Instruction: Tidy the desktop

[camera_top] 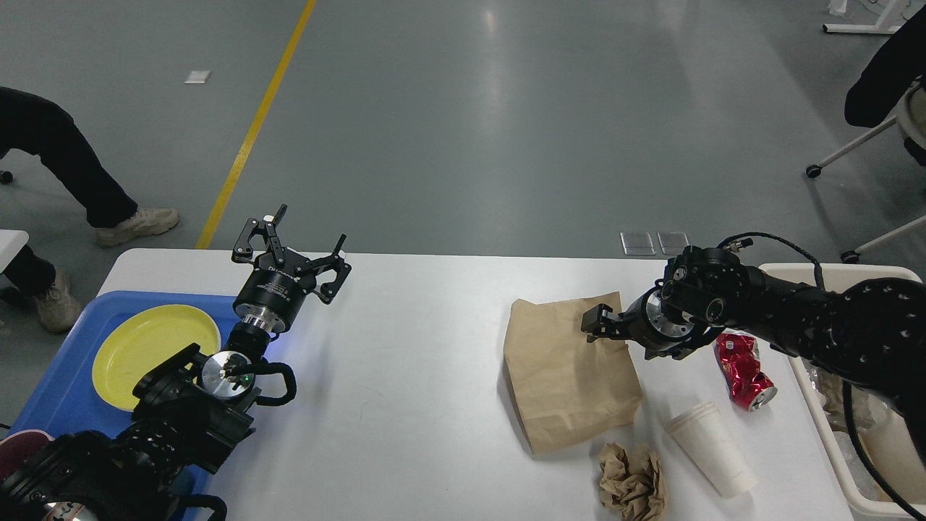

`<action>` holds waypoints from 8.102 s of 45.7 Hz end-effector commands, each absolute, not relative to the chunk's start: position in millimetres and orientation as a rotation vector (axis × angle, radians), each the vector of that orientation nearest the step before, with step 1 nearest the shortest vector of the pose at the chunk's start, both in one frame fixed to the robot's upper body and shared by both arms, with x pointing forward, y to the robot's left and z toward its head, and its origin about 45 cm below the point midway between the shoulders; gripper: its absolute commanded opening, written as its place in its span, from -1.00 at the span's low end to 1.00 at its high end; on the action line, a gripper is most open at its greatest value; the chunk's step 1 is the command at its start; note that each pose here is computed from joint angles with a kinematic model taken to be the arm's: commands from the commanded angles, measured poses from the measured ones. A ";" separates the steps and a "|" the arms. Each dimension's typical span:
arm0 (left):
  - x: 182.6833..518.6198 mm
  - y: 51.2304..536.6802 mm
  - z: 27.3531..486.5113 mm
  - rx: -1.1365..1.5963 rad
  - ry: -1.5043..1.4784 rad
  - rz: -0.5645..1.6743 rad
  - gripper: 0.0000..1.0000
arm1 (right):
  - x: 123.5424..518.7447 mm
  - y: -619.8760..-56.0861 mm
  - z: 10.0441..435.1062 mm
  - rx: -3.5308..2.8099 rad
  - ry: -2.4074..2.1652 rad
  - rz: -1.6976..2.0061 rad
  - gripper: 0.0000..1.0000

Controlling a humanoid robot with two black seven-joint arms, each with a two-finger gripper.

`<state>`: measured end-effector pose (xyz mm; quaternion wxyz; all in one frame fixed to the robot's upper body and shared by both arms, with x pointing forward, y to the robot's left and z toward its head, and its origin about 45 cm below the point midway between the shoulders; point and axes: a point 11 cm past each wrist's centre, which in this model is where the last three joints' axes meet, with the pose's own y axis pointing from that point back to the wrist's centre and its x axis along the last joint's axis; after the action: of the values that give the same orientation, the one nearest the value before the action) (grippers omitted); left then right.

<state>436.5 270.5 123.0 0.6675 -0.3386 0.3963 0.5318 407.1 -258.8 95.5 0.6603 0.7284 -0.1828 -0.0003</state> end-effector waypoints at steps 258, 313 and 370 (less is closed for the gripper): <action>436.5 270.5 123.0 -0.764 0.894 1.200 0.94 | 366.7 -399.7 74.4 1.179 -0.168 0.099 1.00; 436.5 270.5 123.0 -0.764 0.894 1.200 0.94 | 351.7 -397.6 52.6 1.254 -0.297 -0.004 -1.00; 436.5 270.5 123.0 -0.764 0.894 1.200 0.94 | 425.8 -576.6 363.7 0.891 -0.983 0.223 -1.00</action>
<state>436.5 270.5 123.0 0.6675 -0.3386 0.3963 0.5318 447.8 -538.2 389.4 0.7768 0.4504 -0.4273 0.1060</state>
